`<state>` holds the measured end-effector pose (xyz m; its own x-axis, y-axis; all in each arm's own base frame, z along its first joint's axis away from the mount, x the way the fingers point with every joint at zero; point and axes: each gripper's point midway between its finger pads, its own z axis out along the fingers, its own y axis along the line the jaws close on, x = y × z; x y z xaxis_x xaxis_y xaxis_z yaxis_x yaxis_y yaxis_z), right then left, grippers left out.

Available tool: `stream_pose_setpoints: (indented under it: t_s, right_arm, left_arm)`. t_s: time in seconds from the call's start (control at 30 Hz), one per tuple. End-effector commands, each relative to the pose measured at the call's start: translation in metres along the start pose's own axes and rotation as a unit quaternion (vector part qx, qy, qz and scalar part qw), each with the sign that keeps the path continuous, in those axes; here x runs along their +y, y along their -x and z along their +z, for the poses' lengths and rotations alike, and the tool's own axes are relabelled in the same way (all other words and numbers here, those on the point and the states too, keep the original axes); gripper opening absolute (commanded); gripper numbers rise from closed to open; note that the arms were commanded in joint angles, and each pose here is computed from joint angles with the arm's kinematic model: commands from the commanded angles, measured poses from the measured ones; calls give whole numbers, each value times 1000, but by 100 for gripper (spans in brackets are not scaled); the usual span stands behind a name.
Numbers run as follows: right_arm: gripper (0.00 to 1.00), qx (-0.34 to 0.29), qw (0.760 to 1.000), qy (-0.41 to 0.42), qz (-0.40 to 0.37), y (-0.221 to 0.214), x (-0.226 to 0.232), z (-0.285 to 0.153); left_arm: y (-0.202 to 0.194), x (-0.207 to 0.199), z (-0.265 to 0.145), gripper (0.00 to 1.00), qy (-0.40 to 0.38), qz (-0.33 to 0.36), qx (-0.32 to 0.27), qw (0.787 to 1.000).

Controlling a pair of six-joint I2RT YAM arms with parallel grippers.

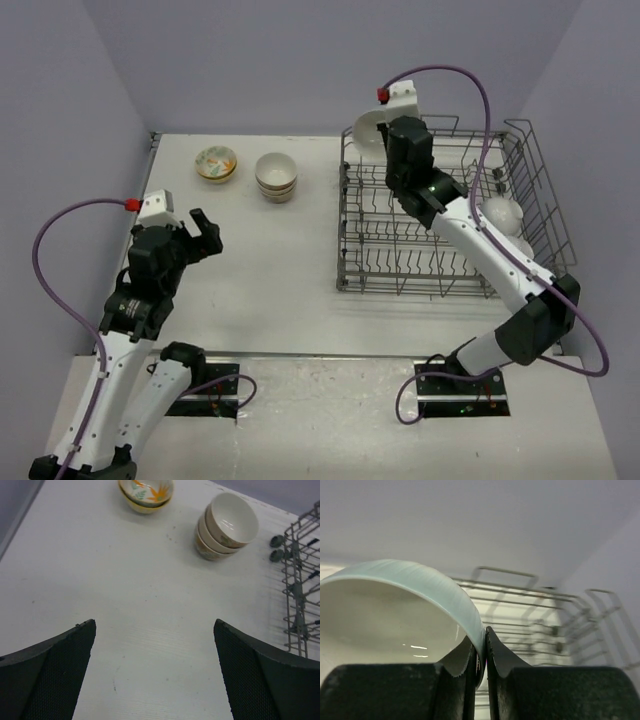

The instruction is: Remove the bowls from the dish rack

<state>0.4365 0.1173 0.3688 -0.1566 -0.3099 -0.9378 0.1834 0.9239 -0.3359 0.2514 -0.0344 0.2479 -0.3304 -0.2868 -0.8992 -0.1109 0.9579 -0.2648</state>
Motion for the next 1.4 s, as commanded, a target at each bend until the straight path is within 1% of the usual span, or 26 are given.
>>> stream_pose_setpoints:
  t_s: [0.0,0.03,0.07,0.1,0.13,0.17,0.2,0.23,0.27,0.3,0.33,0.37,0.4,0.43,0.5,0.6,0.67,0.73,0.77,0.8,0.87,0.9,1.03,1.13,1.27,1.37]
  right_arm:
    - [0,3,960,215,177,44,78,-59]
    - [0,22,935,289,204,45,117,-76]
    - [0,33,922,323,212,46,137,-84]
    - [0,35,907,357,222,54,154,-92]
    - [0,77,880,409,229,40,197,-102]
    - [0,102,868,430,227,32,218,-107]
    - [0,99,856,450,234,48,231,-114]
    - [0,132,846,469,214,26,272,-121]
    - [0,155,844,473,200,16,288,-126]
    - [0,140,835,491,205,38,301,-138]
    - [0,153,831,495,204,35,315,-140]
    - [0,196,829,490,185,3,341,-137]
    - [0,188,825,494,199,17,348,-138]
    - [0,213,824,488,195,-4,369,-138]
    - [0,221,825,479,204,-8,383,-137]
    - [0,251,827,463,198,-38,405,-141]
    - [0,260,828,453,206,-49,411,-137]
    - [0,270,839,428,201,-68,415,-129]
    - [0,269,839,428,203,-66,417,-128]
    - [0,278,840,424,195,-79,425,-125]
    - [0,279,846,412,190,-83,427,-120]
    - [0,285,850,404,181,-96,432,-117]
    - [0,288,866,372,168,-118,432,-103]
    - [0,284,876,354,161,-126,431,-95]
    - [0,287,878,354,149,-134,435,-93]
    - [0,300,872,360,141,-146,439,-97]
  left_arm:
    - [23,36,-6,100,94,-41,-44,994]
    - [23,43,-9,100,113,-52,-45,991]
    - [27,51,-14,100,130,-62,-55,988]
    - [33,65,-20,100,167,-80,-76,980]
    - [35,72,-28,100,181,-89,-86,976]
    - [38,80,-34,100,201,-97,-99,970]
    - [40,86,-38,100,213,-105,-107,966]
    - [40,89,-42,100,221,-112,-111,962]
    - [42,93,-48,100,227,-119,-121,959]
    - [44,97,-53,100,239,-127,-132,954]
    - [45,100,-58,100,243,-132,-140,951]
    - [47,102,-61,100,247,-135,-145,948]
    - [47,104,-62,100,250,-137,-148,947]
    - [47,104,-63,100,249,-138,-150,947]
    - [47,103,-61,100,246,-133,-146,949]
    - [47,94,-54,100,220,-122,-142,957]
    - [47,91,-52,100,210,-119,-139,960]
    - [46,88,-48,100,201,-111,-137,964]
    - [46,84,-47,100,190,-109,-134,966]
    - [44,83,-44,100,187,-103,-128,968]
    - [44,80,-40,100,178,-99,-124,971]
    - [43,79,-39,100,176,-96,-121,972]
    - [41,74,-34,100,163,-88,-112,976]
    - [40,72,-32,100,155,-85,-110,978]
    - [39,69,-30,100,148,-80,-107,980]
    - [38,68,-28,100,144,-76,-103,981]
